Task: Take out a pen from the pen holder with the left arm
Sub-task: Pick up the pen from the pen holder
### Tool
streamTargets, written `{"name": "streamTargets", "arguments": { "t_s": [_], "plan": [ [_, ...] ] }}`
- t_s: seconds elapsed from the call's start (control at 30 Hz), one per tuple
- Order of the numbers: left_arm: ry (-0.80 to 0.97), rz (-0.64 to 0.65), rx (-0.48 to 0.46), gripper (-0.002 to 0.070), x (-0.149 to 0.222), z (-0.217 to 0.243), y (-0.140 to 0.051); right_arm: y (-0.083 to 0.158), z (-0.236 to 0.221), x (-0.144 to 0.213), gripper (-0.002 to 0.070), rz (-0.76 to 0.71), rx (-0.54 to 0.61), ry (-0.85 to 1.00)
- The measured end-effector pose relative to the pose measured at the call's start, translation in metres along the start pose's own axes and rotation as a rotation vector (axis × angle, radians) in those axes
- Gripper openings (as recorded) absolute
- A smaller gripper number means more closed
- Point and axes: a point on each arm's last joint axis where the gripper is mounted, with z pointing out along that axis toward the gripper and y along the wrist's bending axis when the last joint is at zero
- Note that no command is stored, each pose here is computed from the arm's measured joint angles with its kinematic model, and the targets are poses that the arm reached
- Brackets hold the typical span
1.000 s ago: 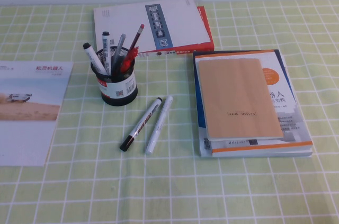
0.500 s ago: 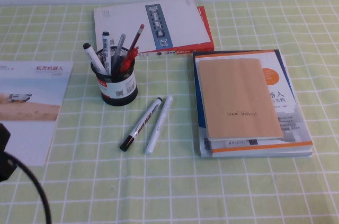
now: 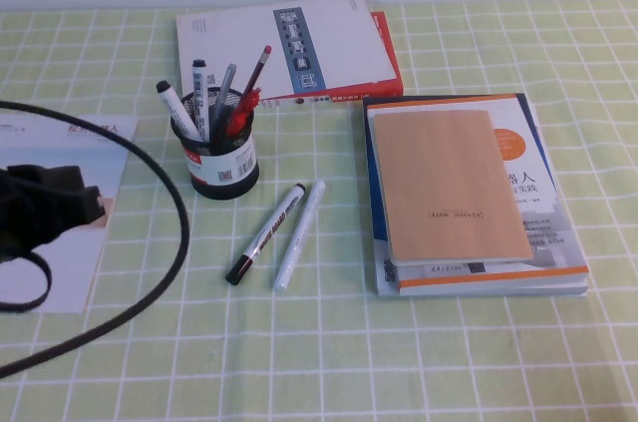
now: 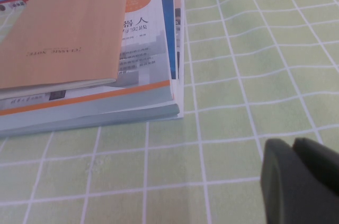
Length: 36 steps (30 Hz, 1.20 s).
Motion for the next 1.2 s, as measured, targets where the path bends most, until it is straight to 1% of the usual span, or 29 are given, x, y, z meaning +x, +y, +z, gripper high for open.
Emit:
{"name": "streamTargets", "arguments": {
  "t_s": [0.13, 0.23, 0.3, 0.43, 0.53, 0.67, 0.8, 0.87, 0.97, 1.03, 1.1, 1.2],
  "plan": [
    [0.049, 0.028, 0.056, -0.0004, 0.000, 0.020, -0.010, 0.000, 0.000, 0.000, -0.0013, 0.000, 0.000, 0.000],
    [0.060, 0.042, 0.099, -0.0004, 0.003, 0.030, -0.019, 0.000, 0.000, 0.000, -0.0013, 0.001, 0.000, 0.000],
    [0.044, 0.066, 0.111, -0.0004, 0.003, 0.033, -0.024, 0.000, 0.000, 0.000, -0.0013, 0.001, 0.000, 0.000],
    [-0.069, 0.122, 0.089, -0.0004, -0.004, 0.038, -0.033, 0.000, 0.000, 0.000, -0.0013, 0.007, -0.003, 0.000],
    [-0.177, 0.139, 0.072, -0.0004, -0.012, 0.037, -0.036, 0.000, 0.000, 0.000, -0.0013, 0.011, -0.005, 0.000],
    [-0.305, 0.150, 0.095, -0.0004, -0.022, 0.042, -0.039, 0.001, 0.000, 0.000, -0.0012, 0.013, -0.006, 0.000],
    [-0.397, 0.118, 0.137, -0.0004, -0.015, 0.056, -0.039, 0.001, 0.000, 0.000, -0.0012, 0.013, -0.006, 0.001],
    [-0.425, 0.096, 0.149, -0.0004, -0.004, 0.065, -0.037, 0.001, 0.000, 0.000, -0.0012, 0.015, -0.007, 0.001],
    [-0.515, 0.091, 0.166, 0.0002, 0.008, 0.073, -0.033, 0.001, 0.000, 0.000, -0.0013, 0.015, -0.007, 0.001],
    [-0.544, 0.093, 0.164, 0.0029, 0.009, 0.077, -0.032, 0.001, 0.000, 0.000, -0.0013, 0.015, -0.007, 0.001],
    [-0.556, 0.081, 0.159, 0.0083, 0.010, 0.081, -0.031, 0.001, 0.000, 0.000, -0.0013, 0.015, -0.007, 0.001],
    [-0.537, 0.052, 0.135, 0.0225, 0.016, 0.089, -0.028, 0.001, 0.000, 0.000, -0.0013, 0.015, -0.007, 0.001]
  ]
}}
